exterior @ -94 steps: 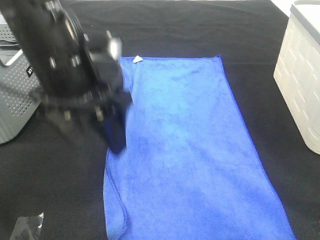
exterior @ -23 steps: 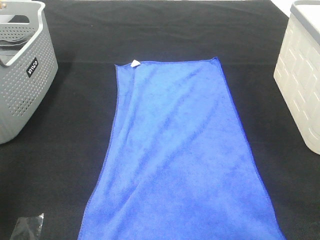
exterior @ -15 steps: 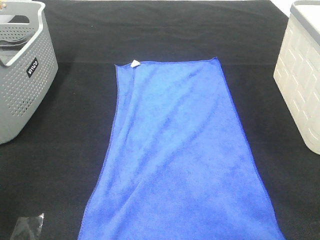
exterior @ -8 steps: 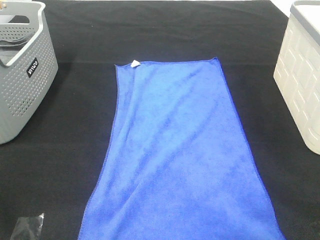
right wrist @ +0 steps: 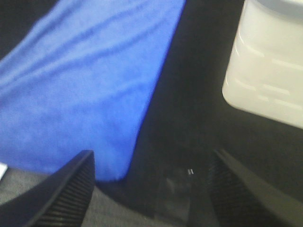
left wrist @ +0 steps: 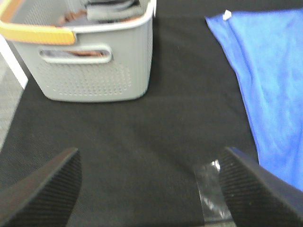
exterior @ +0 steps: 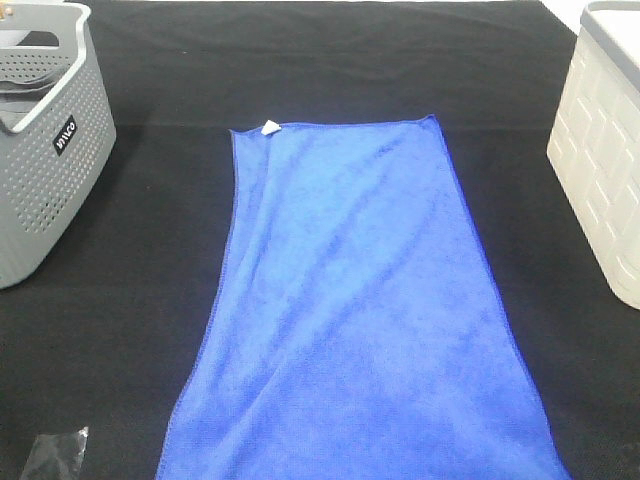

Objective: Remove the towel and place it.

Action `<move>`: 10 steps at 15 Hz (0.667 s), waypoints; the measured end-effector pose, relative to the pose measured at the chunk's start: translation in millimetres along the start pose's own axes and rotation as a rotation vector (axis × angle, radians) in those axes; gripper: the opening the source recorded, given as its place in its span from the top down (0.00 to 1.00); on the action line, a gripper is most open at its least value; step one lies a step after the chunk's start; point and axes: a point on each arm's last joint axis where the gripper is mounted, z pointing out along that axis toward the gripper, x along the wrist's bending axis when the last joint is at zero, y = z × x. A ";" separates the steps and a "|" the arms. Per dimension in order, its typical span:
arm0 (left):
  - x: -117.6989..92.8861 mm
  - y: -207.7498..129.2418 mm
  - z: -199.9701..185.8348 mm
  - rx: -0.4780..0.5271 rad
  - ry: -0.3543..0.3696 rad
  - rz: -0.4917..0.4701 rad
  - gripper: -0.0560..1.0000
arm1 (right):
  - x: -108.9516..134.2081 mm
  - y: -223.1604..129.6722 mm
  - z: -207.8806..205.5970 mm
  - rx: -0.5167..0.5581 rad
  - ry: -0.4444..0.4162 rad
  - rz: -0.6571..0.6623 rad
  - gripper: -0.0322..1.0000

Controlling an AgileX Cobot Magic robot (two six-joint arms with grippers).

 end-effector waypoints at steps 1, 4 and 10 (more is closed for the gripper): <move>-0.2 -5.2 7.4 0.033 -0.008 0.001 0.23 | 0.7 2.1 4.0 -0.038 0.009 0.006 0.30; -4.2 -7.3 10.9 0.044 -0.055 -0.008 0.23 | 0.5 2.8 9.5 -0.067 0.010 0.009 0.30; -9.0 -5.7 12.4 0.016 -0.107 0.061 0.23 | -0.1 2.8 9.5 -0.068 0.003 0.005 0.30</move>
